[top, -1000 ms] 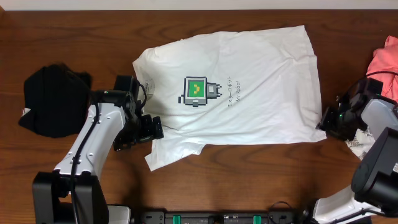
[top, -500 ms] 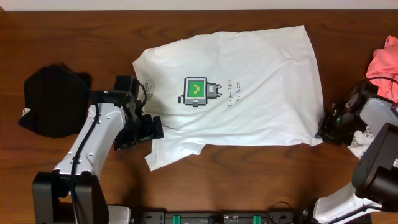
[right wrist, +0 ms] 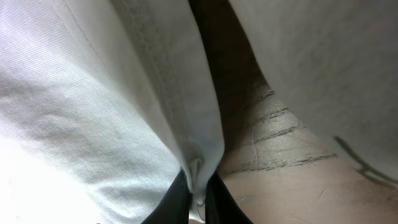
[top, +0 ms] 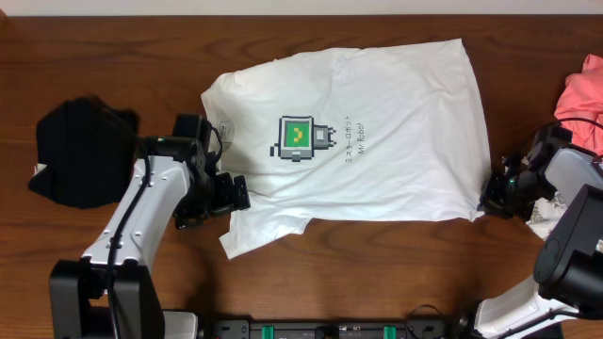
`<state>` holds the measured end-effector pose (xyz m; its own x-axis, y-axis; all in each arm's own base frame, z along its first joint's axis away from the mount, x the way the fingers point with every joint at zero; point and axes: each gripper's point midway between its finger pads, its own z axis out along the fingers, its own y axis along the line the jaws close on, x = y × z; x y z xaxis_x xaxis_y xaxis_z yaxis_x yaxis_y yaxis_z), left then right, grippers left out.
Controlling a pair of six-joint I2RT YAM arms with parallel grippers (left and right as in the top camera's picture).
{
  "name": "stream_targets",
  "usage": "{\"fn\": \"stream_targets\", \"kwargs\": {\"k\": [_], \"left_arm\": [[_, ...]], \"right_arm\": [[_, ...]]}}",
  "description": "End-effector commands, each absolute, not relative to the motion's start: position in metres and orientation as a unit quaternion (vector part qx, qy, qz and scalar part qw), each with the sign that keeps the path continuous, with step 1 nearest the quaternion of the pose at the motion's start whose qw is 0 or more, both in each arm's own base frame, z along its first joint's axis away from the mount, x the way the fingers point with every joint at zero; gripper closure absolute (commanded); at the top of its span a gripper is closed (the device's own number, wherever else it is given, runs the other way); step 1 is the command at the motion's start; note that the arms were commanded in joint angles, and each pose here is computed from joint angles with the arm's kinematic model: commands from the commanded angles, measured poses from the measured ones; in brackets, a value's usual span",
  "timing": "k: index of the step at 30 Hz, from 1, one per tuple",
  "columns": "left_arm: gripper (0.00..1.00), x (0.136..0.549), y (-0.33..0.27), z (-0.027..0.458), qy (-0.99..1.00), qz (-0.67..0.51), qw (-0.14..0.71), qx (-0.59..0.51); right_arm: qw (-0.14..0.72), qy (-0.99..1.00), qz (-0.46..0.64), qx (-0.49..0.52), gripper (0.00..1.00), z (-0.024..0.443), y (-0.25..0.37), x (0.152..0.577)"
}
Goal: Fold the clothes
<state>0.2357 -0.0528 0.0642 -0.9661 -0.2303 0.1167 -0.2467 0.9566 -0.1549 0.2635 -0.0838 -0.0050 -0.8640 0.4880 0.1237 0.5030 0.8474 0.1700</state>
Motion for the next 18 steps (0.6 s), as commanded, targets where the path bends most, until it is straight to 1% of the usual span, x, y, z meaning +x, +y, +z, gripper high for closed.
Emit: {"fn": "stream_targets", "kwargs": {"k": [1, 8, 13, 18], "left_arm": [[0.01, 0.225, -0.054, 0.057, -0.986, 0.088, 0.063, 0.125], [0.02, 0.225, -0.054, 0.028, -0.988, 0.094, 0.040, 0.116], [0.00, 0.234, -0.065, 0.020, -0.987, 0.127, 0.014, 0.094], [0.16, 0.232, -0.067, 0.017, -0.986, 0.134, 0.017, 0.094]], "right_arm": [[0.058, -0.960, -0.097, -0.256, 0.91, -0.014, -0.080, 0.255], [0.058, -0.960, -0.097, -0.256, 0.91, -0.014, -0.080, 0.255], [0.058, -0.960, -0.097, -0.256, 0.91, -0.014, -0.080, 0.255], [0.058, -0.960, -0.097, -0.256, 0.91, -0.014, -0.080, 0.254]]}}
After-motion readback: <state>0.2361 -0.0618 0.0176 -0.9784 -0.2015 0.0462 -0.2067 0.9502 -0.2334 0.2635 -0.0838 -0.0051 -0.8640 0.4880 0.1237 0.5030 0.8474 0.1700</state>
